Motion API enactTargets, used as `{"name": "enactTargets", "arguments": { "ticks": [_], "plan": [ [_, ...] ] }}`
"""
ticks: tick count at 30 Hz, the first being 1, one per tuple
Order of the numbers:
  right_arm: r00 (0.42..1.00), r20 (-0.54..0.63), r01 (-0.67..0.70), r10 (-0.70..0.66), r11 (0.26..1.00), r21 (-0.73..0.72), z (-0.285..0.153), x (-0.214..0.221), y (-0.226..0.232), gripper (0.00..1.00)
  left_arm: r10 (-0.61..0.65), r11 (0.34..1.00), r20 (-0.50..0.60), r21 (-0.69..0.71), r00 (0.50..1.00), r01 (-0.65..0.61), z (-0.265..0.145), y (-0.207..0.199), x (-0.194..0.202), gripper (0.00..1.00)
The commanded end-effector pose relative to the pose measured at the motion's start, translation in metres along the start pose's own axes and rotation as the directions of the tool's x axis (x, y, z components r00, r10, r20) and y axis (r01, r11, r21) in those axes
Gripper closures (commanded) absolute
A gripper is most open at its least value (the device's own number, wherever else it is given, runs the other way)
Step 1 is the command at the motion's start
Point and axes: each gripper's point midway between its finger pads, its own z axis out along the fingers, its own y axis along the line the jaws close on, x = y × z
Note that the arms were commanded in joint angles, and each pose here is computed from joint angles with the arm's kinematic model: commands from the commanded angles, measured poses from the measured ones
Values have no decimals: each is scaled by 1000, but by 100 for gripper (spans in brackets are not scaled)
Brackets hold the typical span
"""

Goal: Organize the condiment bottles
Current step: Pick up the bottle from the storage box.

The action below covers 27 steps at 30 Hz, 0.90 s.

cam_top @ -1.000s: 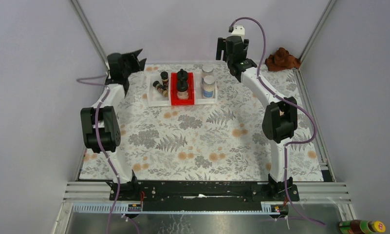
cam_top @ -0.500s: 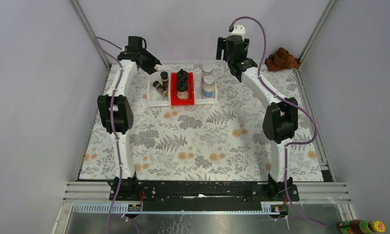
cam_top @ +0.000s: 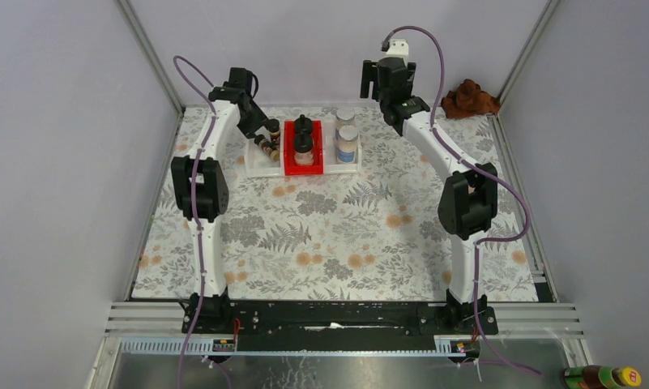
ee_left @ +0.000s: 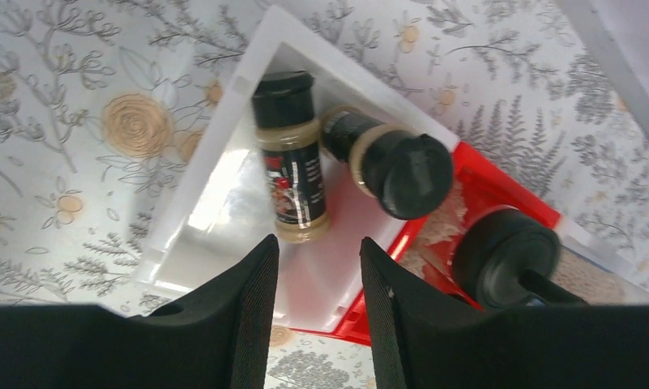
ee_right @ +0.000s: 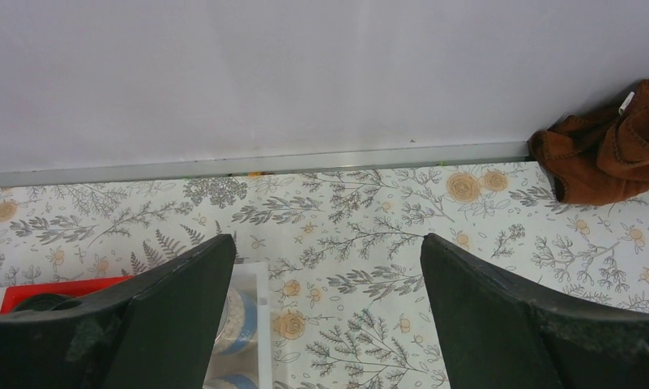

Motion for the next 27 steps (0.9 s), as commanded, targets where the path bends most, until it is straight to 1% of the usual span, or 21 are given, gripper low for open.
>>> {"name": "enactTargets", "arguments": {
  "ticks": [1,5,11,21,27],
  "plan": [
    [997,75,-20,21,1000,-11,-25,-40,-1,7,40,994,18,-101,999,-38,-5,22,6,53],
    [997,72,-20,21,1000,-12,-26,-39,-2,7,32,990,-1,-135,999,-32,3,27,18,51],
    [998,65,-19,20,1000,-11,-27,-36,-3,7,6,989,-1,-150,1000,-6,14,23,28,50],
    [998,59,-22,22,1000,-7,-26,-35,-9,7,-129,981,17,-145,992,130,39,23,40,47],
    [998,49,-24,25,1000,-10,-21,-30,-10,7,-171,974,61,-141,983,178,45,21,31,46]
  ]
}}
